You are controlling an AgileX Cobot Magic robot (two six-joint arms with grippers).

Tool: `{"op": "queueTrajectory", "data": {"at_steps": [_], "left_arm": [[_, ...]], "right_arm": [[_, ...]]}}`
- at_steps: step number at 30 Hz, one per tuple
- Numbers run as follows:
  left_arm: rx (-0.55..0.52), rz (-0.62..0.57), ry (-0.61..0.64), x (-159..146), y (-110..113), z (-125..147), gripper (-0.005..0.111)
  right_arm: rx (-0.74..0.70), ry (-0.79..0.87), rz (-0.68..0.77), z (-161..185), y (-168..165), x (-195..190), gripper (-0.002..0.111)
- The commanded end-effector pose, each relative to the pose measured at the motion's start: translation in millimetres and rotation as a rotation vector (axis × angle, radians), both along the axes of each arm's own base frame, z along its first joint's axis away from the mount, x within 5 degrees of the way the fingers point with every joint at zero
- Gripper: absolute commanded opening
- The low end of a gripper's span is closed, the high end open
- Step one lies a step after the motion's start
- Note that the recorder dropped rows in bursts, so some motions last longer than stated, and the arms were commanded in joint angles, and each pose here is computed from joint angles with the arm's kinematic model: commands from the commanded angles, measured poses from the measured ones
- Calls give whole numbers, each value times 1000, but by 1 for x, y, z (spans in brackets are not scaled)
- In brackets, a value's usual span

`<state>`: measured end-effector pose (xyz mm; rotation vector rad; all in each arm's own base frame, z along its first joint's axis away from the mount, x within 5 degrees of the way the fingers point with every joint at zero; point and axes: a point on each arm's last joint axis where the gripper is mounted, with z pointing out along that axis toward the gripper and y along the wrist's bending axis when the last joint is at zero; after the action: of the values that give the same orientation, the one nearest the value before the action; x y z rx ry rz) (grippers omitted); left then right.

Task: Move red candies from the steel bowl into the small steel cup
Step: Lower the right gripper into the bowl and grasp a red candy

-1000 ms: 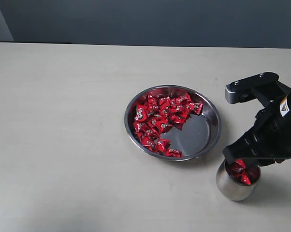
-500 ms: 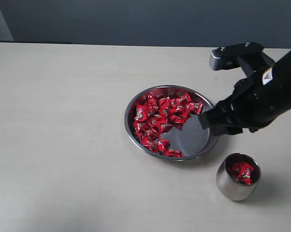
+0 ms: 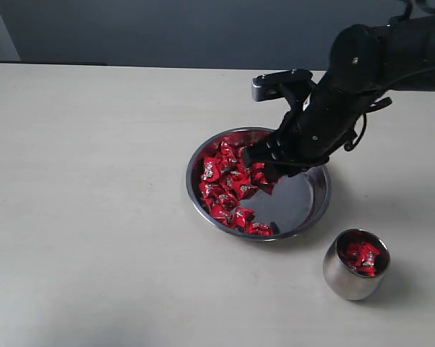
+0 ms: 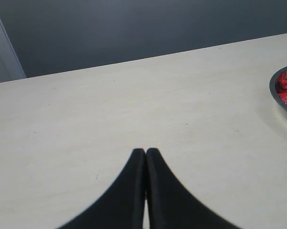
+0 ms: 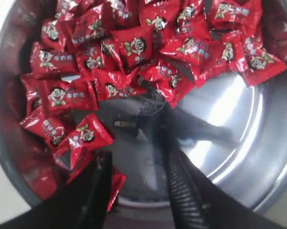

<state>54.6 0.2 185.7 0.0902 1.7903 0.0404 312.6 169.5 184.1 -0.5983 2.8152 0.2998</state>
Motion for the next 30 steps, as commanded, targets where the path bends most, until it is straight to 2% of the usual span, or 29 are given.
{"op": "queueTrajectory", "data": {"at_steps": [1, 6, 14, 30], "left_arm": [[-4, -8, -10, 0, 0, 1, 0], [-4, -8, -10, 0, 0, 1, 0], [-4, -8, -10, 0, 0, 1, 0], [-4, -8, -10, 0, 0, 1, 0]], "right_arm": [[-15, 90, 42, -10, 8, 9, 39], [61, 173, 144, -19, 20, 4, 39], [45, 193, 200, -32, 37, -4, 39], [18, 221, 197, -61, 43, -1, 39]]}}
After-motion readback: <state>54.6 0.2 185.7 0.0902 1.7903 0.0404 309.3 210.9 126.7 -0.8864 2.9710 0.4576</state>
